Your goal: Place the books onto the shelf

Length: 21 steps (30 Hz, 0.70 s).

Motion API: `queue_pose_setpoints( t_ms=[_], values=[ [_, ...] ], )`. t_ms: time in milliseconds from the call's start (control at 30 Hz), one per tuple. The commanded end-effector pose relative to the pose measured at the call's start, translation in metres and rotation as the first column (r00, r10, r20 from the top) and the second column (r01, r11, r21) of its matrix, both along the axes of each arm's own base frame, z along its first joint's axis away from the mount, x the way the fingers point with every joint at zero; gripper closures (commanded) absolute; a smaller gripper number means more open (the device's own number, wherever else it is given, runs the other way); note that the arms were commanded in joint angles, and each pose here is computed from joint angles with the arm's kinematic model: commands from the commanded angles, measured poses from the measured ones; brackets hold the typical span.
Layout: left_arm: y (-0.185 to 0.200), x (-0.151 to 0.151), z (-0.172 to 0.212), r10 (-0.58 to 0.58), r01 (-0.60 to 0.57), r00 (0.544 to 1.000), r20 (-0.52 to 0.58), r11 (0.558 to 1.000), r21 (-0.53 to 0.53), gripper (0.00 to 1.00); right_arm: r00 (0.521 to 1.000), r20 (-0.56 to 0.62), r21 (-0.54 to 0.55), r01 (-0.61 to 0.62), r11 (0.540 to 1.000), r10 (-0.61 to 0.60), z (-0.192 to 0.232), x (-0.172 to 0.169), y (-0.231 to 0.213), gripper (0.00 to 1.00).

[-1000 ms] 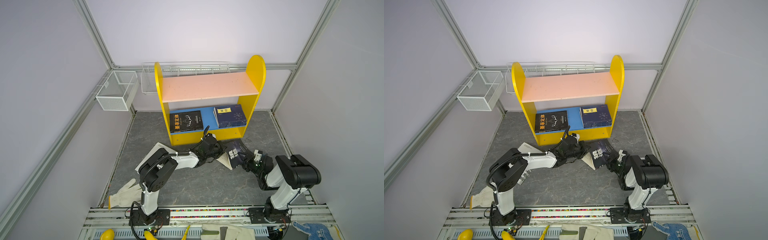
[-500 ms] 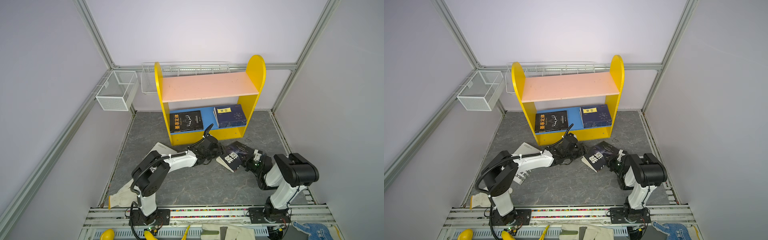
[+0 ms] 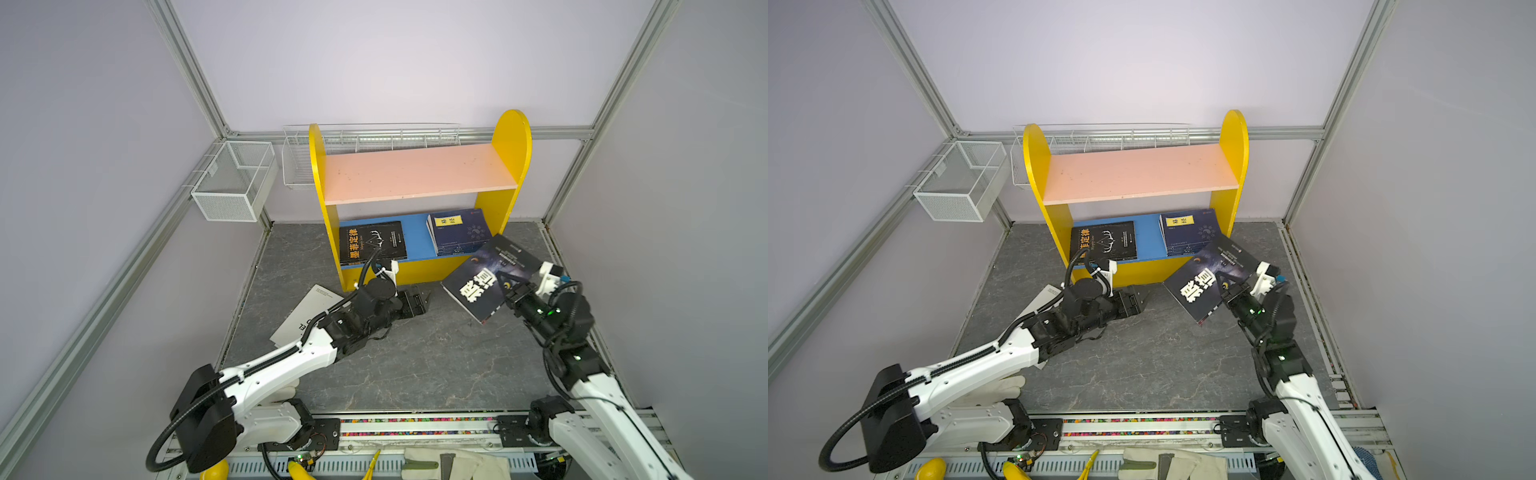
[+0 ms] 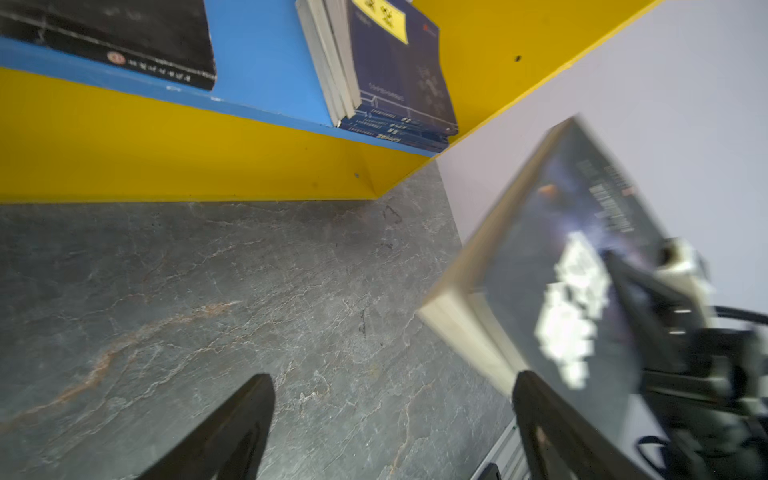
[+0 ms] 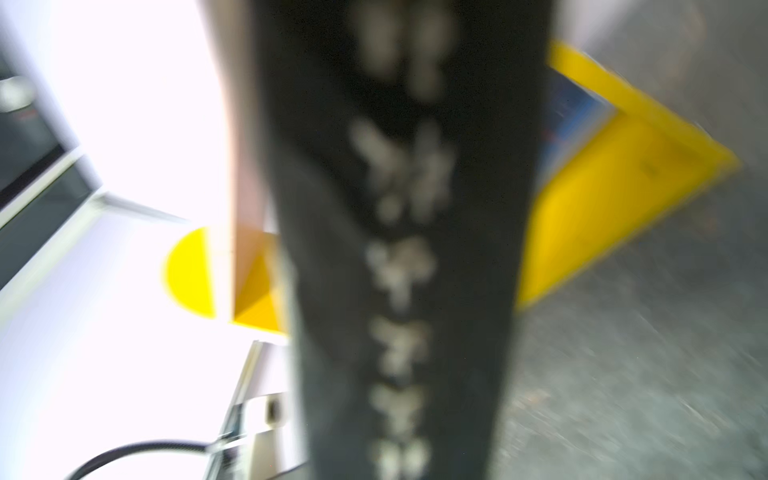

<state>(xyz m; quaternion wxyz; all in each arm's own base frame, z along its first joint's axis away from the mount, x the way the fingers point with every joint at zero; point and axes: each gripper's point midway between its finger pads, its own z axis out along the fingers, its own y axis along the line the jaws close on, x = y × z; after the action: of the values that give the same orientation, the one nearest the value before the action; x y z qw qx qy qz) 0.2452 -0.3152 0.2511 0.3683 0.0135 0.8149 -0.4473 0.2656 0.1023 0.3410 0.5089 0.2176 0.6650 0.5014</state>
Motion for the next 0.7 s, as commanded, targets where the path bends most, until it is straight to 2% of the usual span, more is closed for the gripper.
queue_pose_setpoints(
  t_ms=[0, 100, 233, 400, 500, 667],
  values=[
    [0.008, -0.018, 0.040, -0.054, 0.067, 0.992, 0.117, 0.991, -0.114, 0.03, 0.983, -0.161, -0.167, 0.064, 0.984, -0.091, -0.033, -0.015, -0.018, 0.92],
    [0.010, -0.040, 0.077, -0.127, 0.173, 0.971, 0.202, 0.958, -0.227, 0.00, 0.993, -0.106, -0.082, 0.049, 0.995, -0.058, -0.011, -0.003, -0.009, 0.92],
    [0.002, -0.055, 0.101, -0.189, 0.262, 0.957, 0.218, 0.885, -0.385, 0.00, 0.998, -0.046, 0.016, 0.041, 0.999, -0.040, 0.012, 0.018, 0.005, 0.93],
    [-0.020, -0.044, 0.089, -0.213, 0.256, 0.966, 0.144, 0.855, -0.451, 0.00, 1.000, -0.006, 0.006, 0.007, 1.000, -0.007, 0.036, 0.024, 0.030, 0.93],
    [-0.039, -0.041, 0.086, -0.265, 0.281, 0.958, 0.106, 0.816, -0.504, 0.00, 1.000, -0.017, -0.025, -0.026, 0.999, 0.025, 0.035, 0.024, 0.046, 0.92],
    [-0.059, -0.027, 0.064, -0.275, 0.240, 0.961, -0.012, 0.857, -0.456, 0.01, 0.999, -0.031, -0.069, -0.039, 0.997, 0.037, 0.027, 0.021, 0.062, 0.92]
  ],
)
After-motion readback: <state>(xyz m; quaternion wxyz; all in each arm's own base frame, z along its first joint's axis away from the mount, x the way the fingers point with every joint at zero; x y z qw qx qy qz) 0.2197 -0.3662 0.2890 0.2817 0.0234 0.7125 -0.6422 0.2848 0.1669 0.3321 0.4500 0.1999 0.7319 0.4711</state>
